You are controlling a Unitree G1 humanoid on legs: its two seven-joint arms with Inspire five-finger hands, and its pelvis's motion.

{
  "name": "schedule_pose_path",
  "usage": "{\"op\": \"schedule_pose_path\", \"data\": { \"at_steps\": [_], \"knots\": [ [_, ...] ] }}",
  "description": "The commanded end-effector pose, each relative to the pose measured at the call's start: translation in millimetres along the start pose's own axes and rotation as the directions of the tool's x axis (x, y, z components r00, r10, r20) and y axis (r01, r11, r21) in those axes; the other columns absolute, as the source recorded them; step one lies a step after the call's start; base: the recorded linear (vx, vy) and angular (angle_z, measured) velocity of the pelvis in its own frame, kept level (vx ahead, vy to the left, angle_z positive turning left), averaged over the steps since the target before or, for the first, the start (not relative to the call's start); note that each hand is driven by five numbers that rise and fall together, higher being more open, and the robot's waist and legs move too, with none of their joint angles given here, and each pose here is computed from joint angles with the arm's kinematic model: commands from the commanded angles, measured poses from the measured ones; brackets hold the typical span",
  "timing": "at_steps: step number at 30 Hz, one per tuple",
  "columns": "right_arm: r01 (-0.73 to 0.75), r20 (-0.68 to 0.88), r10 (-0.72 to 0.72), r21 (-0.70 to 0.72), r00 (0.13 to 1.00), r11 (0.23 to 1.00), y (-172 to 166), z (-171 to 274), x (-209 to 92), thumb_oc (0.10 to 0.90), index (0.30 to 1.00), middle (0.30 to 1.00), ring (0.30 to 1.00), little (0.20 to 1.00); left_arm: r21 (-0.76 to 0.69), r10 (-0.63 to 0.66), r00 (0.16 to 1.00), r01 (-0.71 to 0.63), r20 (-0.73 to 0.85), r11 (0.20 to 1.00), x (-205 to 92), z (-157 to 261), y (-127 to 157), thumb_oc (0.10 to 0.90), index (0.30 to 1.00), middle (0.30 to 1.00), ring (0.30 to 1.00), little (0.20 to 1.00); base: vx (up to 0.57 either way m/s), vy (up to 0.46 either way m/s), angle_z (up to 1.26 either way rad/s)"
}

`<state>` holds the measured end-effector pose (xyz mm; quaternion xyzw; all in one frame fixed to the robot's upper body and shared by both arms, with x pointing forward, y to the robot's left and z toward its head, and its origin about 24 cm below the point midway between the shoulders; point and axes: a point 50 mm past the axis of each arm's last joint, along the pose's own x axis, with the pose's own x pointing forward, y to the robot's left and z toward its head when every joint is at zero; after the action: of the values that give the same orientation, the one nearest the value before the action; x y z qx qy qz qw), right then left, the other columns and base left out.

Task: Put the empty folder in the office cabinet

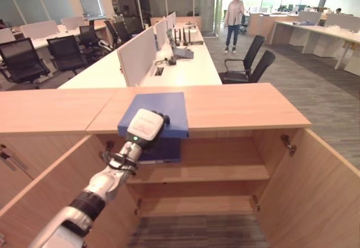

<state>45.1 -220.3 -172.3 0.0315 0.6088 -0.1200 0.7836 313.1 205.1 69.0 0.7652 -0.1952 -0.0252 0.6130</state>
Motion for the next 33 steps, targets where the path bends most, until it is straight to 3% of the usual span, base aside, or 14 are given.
{"op": "schedule_pose_path", "data": {
  "at_steps": [1,10,13,16,17,18,20,21,22,23,25,27,29,33],
  "knots": [
    [0.002,0.026,-0.002,-0.021,1.0,1.0,6,15,3,0.8,0.9,0.9,0.9,0.9,0.095,-0.034,0.995,0.042,-0.092,0.995,18,-29,7,0.4,0.3,0.3,0.3,0.3,0.0,0.0,0.0],
    [0.013,0.011,-0.013,-0.02,1.0,1.0,3,9,2,0.8,0.9,0.9,0.9,0.9,0.1,-0.029,0.992,0.041,-0.121,0.994,15,-37,8,0.4,0.3,0.3,0.3,0.3,0.0,0.0,0.0],
    [0.007,0.005,-0.007,-0.008,1.0,1.0,7,7,2,0.8,0.9,0.9,0.9,0.9,-0.052,0.125,0.982,-0.133,-0.141,0.99,24,-28,35,0.4,0.3,0.3,0.3,0.3,0.0,0.0,0.0],
    [-0.006,0.036,0.005,0.026,0.999,1.0,13,15,3,0.8,0.9,0.9,0.9,0.9,-0.32,0.288,0.95,-0.313,-0.122,0.894,14,-4,71,0.4,0.3,0.3,0.3,0.3,-0.02,0.001,-0.02],
    [-0.005,0.035,0.005,0.022,0.999,1.0,13,14,3,0.8,0.9,0.9,0.9,0.9,-0.322,0.284,0.951,-0.309,-0.125,0.895,12,-5,72,0.4,0.3,0.3,0.3,0.3,-0.07,-0.001,0.04],
    [-0.045,0.101,0.039,0.056,0.994,0.997,23,29,3,0.8,0.9,0.9,0.9,0.9,-0.501,0.356,0.924,-0.375,-0.138,0.78,-3,8,88,0.4,0.3,0.3,0.3,0.3,0.06,0.0,0.1],
    [-0.114,0.224,0.095,0.071,0.97,0.991,35,54,1,0.8,0.9,0.9,0.9,0.9,-0.693,0.373,0.912,-0.382,-0.173,0.612,-20,18,97,0.4,0.3,0.3,0.3,0.3,-0.02,-0.001,0.08],
    [-0.113,0.222,0.095,0.069,0.97,0.991,35,53,1,0.8,0.9,0.9,0.9,0.9,-0.695,0.369,0.913,-0.379,-0.174,0.611,-22,17,97,0.4,0.3,0.3,0.3,0.3,-0.04,0.001,0.06],
    [-0.189,0.4,0.157,0.041,0.903,0.981,43,89,-11,0.8,0.9,0.9,0.9,0.9,-0.815,0.341,0.913,-0.368,-0.226,0.447,-41,17,97,0.4,0.3,0.3,0.3,0.3,-0.05,0.0,0.11],
    [-0.227,0.5,0.187,0.018,0.846,0.974,45,111,-21,0.8,0.9,0.9,0.9,0.9,-0.866,0.328,0.91,-0.364,-0.253,0.342,-49,17,96,0.4,0.3,0.3,0.3,0.3,-0.13,-0.003,0.1],
    [-0.266,0.653,0.226,-0.04,0.722,0.963,40,142,-47,0.8,0.9,0.9,0.9,0.9,-0.906,0.282,0.913,-0.361,-0.294,0.222,-67,11,94,0.4,0.3,0.3,0.3,0.3,-0.04,-0.006,0.03],
    [-0.272,0.767,0.233,-0.079,0.598,0.959,29,166,-73,0.8,0.9,0.9,0.9,0.9,-0.915,0.259,0.909,-0.373,-0.327,0.153,-82,3,94,0.4,0.3,0.3,0.3,0.3,-0.02,-0.002,0.08],
    [-0.252,0.846,0.236,-0.126,0.477,0.959,19,186,-99,0.8,0.9,0.9,0.9,0.9,-0.925,0.226,0.905,-0.378,-0.361,0.036,-96,-3,92,0.4,0.3,0.3,0.3,0.3,0.04,0.004,0.08],
    [-0.229,0.925,0.249,-0.187,0.286,0.955,9,210,-141,0.8,0.9,0.9,0.9,0.9,-0.905,0.203,0.882,-0.408,-0.424,-0.117,-113,-14,95,0.4,0.3,0.3,0.3,0.3,-0.02,0.005,0.14]
  ]
}}
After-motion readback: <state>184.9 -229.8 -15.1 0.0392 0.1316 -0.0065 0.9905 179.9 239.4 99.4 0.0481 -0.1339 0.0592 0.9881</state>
